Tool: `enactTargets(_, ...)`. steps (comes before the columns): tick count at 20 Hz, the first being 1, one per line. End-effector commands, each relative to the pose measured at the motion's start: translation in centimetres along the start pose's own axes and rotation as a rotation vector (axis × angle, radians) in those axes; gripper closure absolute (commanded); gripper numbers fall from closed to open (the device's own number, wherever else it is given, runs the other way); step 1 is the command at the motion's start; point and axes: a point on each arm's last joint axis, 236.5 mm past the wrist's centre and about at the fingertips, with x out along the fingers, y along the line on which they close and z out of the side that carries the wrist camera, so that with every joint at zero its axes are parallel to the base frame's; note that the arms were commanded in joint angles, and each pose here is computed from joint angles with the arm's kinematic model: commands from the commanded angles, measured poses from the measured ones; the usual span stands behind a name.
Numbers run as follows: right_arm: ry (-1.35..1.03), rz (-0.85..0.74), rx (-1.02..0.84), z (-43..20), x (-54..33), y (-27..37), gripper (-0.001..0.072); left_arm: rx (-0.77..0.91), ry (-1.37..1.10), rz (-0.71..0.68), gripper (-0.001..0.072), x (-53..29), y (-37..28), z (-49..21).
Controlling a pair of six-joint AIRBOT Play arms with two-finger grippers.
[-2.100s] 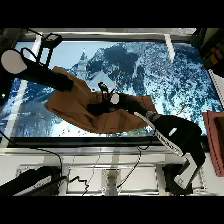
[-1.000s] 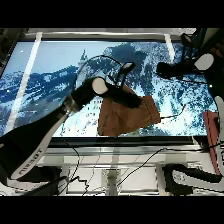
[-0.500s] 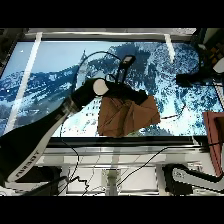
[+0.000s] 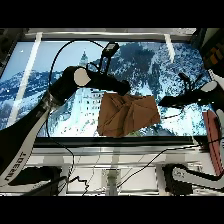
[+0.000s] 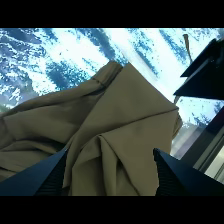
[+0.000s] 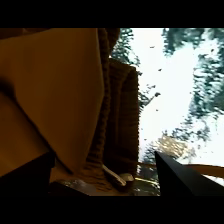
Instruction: Fold the clothes and pants, and hang the long-sleeved shirts on hangers.
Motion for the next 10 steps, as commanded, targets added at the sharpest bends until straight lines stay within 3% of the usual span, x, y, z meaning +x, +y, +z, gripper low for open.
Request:
enactTargets(1,0.021,0.016,0.018,-0.1,3.1,1.2,0.0025,0.003,0.006,0.007,0.0127,-0.2,0.3,-0.1)
enactTargets(4,0.052,0.013,0.022,-0.1,6.0,2.0,0.0021,0.003,0.006,0.008,0.0127,-0.2,0.3,-0.1)
enactTargets(10,0.068,-0.143,0.150,0.2,7.8,-2.1,0.0023,0.004,0.009,0.008,0.0127,-0.2,0.3,-0.2)
